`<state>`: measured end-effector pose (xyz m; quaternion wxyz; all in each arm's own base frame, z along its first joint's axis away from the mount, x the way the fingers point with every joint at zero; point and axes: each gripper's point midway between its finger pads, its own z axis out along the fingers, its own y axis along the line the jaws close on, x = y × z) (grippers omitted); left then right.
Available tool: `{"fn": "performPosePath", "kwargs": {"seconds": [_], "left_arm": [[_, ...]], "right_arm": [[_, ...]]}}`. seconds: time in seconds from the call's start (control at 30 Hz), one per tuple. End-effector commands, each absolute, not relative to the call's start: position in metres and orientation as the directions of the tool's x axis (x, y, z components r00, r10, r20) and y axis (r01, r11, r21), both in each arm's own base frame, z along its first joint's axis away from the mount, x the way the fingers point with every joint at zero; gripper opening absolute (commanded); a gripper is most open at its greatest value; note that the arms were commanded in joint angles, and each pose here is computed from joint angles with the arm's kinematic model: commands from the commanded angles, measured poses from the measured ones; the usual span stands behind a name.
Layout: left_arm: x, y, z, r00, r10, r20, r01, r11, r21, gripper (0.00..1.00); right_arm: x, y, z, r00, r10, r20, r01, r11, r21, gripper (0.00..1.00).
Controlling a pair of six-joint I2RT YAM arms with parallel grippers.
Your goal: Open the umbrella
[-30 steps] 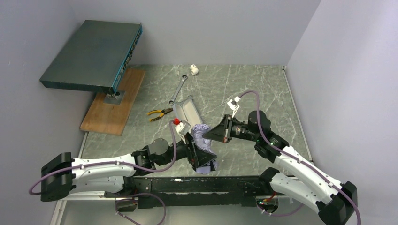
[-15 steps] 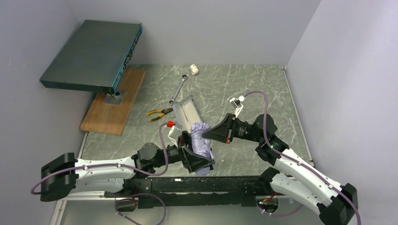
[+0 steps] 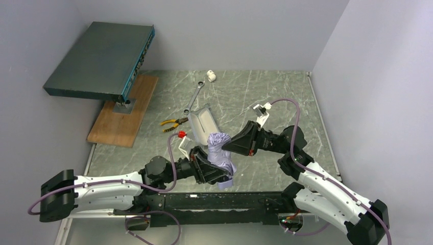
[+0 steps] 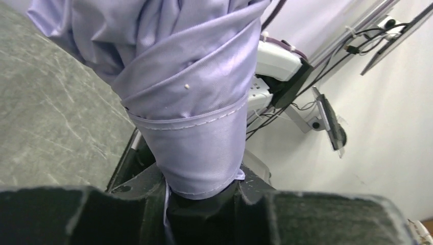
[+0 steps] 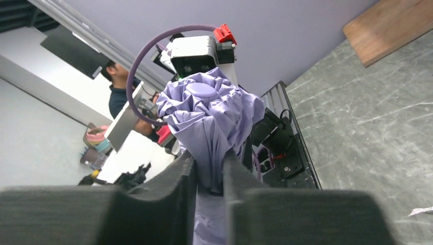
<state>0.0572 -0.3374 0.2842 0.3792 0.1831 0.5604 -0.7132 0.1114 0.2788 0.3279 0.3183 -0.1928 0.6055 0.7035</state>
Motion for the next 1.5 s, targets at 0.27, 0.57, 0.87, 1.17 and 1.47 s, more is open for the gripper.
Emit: {"fn": "performPosePath", "kwargs": {"seconds": [0.27, 0.57, 0.87, 1.17, 1.47], "left_arm": [[0.104, -0.329, 0.230, -0.664, -0.218, -0.715, 0.606, 0.403, -0.686, 0.00], [0.108, -0.321, 0.217, -0.656, -0.189, -0.731, 0.592, 0.471, -0.654, 0.00], [0.113, -0.336, 0.220, -0.658, -0.180, -0.731, 0.592, 0.476, -0.650, 0.00], [0.109, -0.342, 0.227, -0.668, -0.193, -0.719, 0.594, 0.444, -0.671, 0.00], [0.100, -0.338, 0.223, -0.673, -0.184, -0.716, 0.598, 0.433, -0.674, 0.00]], "right_arm": [[0.137, 0.237, 0.292, -0.624, 0.231, -0.747, -0.646, 0.385, 0.659, 1.00], [0.137, 0.223, 0.263, -0.653, 0.220, -0.725, -0.567, 0.494, 0.660, 0.88], [0.134, 0.240, 0.248, -0.702, 0.198, -0.684, -0.528, 0.499, 0.687, 0.50], [0.121, 0.275, 0.223, -0.715, 0.100, -0.692, -0.530, 0.567, 0.630, 0.45], [0.144, 0.270, 0.224, -0.688, 0.166, -0.706, -0.461, 0.652, 0.602, 0.40]]}}
